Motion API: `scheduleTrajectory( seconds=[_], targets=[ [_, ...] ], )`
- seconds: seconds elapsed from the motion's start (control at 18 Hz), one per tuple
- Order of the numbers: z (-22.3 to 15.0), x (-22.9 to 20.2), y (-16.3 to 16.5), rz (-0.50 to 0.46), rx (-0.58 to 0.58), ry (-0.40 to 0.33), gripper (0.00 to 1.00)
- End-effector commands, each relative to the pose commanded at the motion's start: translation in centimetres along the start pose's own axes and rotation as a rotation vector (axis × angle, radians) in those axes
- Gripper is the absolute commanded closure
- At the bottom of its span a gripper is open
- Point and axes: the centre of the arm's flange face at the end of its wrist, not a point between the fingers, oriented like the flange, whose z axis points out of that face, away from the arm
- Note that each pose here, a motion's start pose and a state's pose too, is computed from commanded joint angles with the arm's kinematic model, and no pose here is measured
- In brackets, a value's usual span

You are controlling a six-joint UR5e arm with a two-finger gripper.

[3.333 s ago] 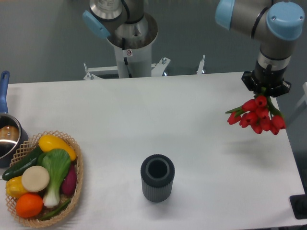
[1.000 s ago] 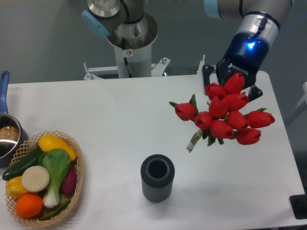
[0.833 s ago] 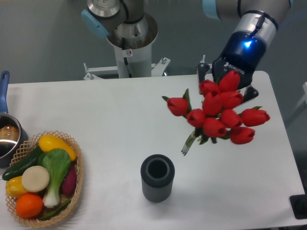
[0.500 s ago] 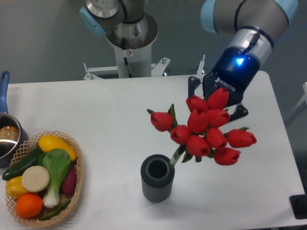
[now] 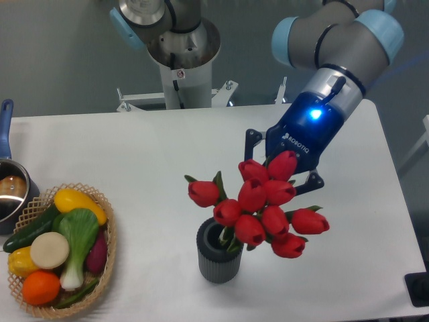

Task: Insert the flowers into the vase
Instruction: 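Lower the tulip stems into the dark grey vase opening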

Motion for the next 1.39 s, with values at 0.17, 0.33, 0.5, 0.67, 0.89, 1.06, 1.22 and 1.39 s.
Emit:
scheduleTrajectory(
  seconds=[0.17, 0.33, 0.5, 0.67, 0.89, 1.06, 1.22, 1.39],
  targets=[
    [0.0, 0.0, 0.2, -0.004, -0.003, -0.001, 0.88],
    [0.5, -0.3, 1.1, -0.015, -0.013, 0.0, 0.88],
    [0.8, -0.6, 1.7, -0.015, -0.045, -0.017, 0.88],
    [1.1, -0.7, 2.6, -0.027, -0.051, -0.012, 0.88],
    [2.2, -1.8, 4.6, -0.054, -0.086, -0.016, 0.88],
    [2.7, -1.7, 5.1, -0.044, -0.087, -0.017, 0.87],
    [3.1, -1.6, 6.6, -0.058, -0.091, -0.012, 0.85],
    [3.7, -1.0, 9.3, -0.054, -0.099, 0.0, 0.85]
  ],
)
